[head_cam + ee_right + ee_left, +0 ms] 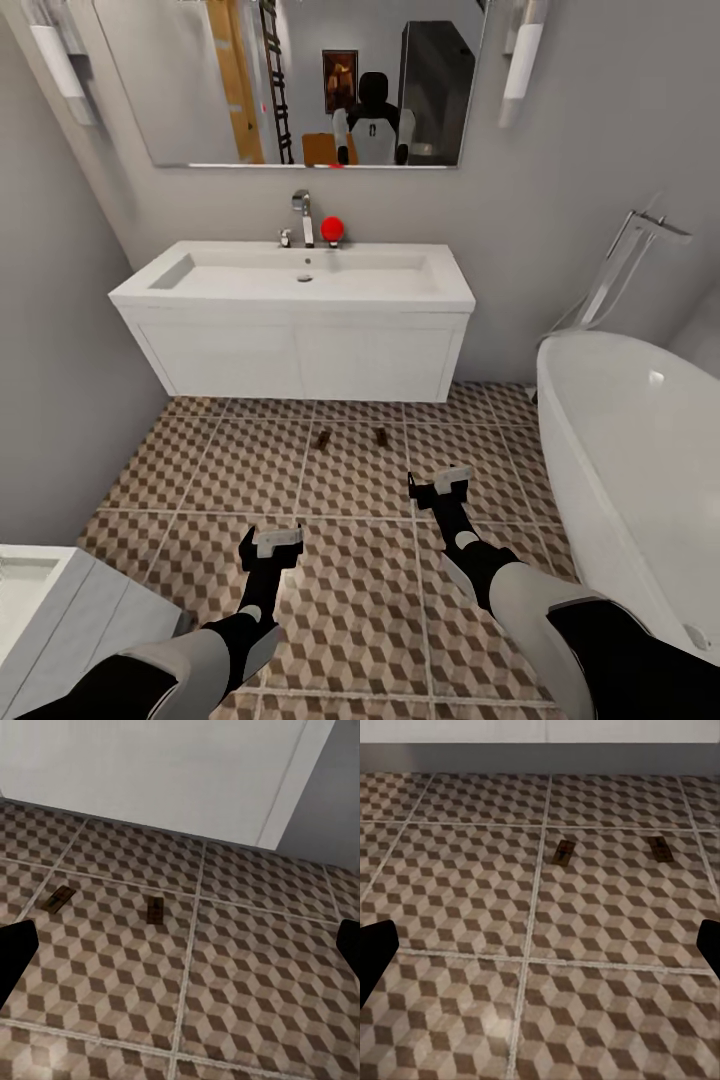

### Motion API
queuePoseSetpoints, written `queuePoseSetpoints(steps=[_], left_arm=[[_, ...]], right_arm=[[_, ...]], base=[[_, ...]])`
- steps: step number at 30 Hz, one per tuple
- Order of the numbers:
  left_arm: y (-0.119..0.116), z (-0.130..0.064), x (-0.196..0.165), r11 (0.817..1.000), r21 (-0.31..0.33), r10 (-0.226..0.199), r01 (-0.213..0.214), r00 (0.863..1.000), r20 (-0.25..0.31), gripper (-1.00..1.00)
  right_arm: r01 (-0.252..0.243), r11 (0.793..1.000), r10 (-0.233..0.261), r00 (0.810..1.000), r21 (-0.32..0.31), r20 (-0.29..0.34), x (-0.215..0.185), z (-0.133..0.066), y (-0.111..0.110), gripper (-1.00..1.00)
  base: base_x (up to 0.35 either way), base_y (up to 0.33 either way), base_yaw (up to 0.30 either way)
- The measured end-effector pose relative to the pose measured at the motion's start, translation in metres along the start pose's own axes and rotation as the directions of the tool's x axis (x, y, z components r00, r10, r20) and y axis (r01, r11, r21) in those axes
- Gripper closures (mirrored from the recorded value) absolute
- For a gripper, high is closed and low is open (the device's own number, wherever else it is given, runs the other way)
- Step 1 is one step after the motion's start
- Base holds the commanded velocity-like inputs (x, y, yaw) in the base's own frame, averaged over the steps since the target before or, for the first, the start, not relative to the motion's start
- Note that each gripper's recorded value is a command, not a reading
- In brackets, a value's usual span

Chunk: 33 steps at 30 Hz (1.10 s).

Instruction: Take the four mousetraps from the cabinet in the bathroom and place them on the bathroom floor. Make sure all four end up on the same floor surface, and ensure that at least two of them are either under or directly next to the same bathroom sink.

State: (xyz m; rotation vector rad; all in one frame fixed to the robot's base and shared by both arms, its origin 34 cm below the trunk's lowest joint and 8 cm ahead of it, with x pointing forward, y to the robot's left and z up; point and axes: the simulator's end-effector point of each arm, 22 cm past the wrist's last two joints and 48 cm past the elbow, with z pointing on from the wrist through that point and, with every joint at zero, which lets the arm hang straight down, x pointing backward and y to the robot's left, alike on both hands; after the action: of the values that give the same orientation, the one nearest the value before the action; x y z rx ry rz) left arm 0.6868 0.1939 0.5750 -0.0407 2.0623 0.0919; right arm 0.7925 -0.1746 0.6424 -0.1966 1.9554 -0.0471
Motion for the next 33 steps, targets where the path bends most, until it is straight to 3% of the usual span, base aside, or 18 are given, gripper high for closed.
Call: queuePoseSetpoints(steps=[33], left_arm=[[0.003,-0.025,-0.045,1.0,-0.001,0.001,-0.001,1.0,-0.002,-1.0]], right_arm=[[0.0,1.0,0.0,1.0,0.0,-0.002,-0.048,-0.02,-0.007,-1.0]], base=[[0.0,0.0,0.0]])
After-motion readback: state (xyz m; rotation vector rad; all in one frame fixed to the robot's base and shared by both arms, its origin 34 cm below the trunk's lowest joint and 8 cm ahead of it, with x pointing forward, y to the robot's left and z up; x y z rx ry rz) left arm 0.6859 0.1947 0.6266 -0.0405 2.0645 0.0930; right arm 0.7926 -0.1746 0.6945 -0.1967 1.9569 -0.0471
